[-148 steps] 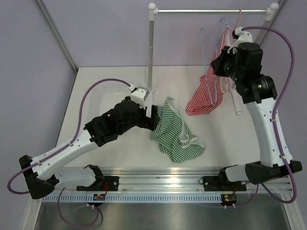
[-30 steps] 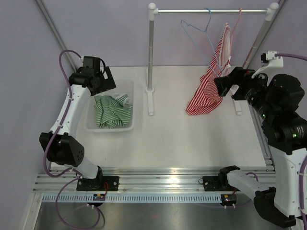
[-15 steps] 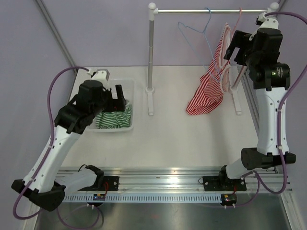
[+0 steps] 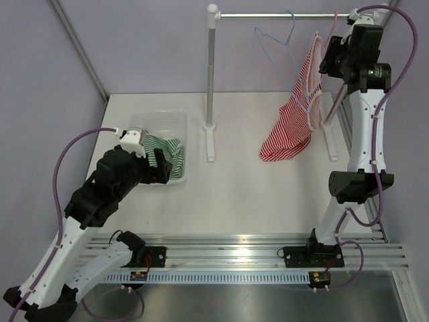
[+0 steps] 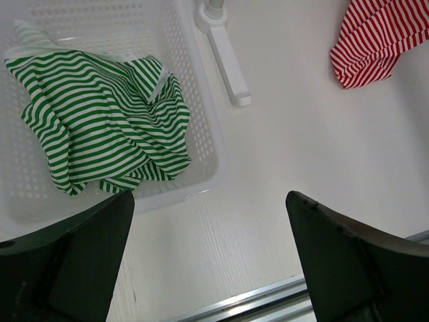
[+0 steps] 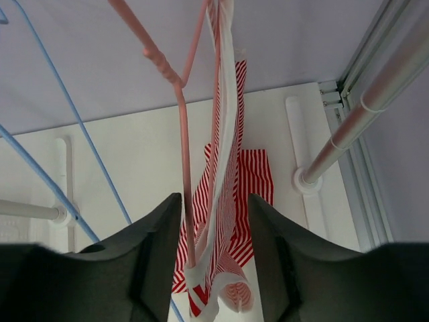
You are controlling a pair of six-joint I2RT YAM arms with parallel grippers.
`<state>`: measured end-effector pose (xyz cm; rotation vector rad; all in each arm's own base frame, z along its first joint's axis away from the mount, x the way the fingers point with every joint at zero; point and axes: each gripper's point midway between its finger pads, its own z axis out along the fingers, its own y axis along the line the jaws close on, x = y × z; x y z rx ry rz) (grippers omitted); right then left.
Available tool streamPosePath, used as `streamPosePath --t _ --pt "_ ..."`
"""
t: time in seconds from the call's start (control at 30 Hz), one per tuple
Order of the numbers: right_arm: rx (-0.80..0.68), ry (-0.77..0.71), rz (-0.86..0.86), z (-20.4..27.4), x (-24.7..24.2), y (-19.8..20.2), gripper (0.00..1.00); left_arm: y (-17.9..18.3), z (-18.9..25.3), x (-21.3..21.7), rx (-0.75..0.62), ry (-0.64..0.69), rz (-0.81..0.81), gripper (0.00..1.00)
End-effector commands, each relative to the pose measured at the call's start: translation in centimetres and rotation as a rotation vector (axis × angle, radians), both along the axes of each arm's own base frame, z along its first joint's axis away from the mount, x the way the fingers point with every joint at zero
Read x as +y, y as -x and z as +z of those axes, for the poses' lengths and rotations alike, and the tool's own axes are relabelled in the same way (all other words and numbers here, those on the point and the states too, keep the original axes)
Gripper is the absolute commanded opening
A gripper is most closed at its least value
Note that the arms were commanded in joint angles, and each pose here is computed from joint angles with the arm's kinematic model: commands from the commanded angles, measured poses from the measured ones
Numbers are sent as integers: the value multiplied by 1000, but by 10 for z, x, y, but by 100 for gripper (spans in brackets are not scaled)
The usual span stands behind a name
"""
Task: Remove the tank top from the hanger
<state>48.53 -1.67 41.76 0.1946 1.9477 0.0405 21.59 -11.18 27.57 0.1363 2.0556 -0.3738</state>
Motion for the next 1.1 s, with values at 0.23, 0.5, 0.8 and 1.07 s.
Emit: streamPosePath --t 0.23,0.5,0.8,1.07 --pt "-25 42 90 0 6 -20 23 -13 -10 -1 -34 -38 5 99" --pt "-102 46 106 30 9 -7 0 -13 -8 -11 -21 -15 -37 99" --pt "-210 49 128 77 15 23 0 -15 16 -19 -44 50 -40 99" --pt "-106 -31 86 59 17 80 0 -31 106 -60 -170 185 -90 99"
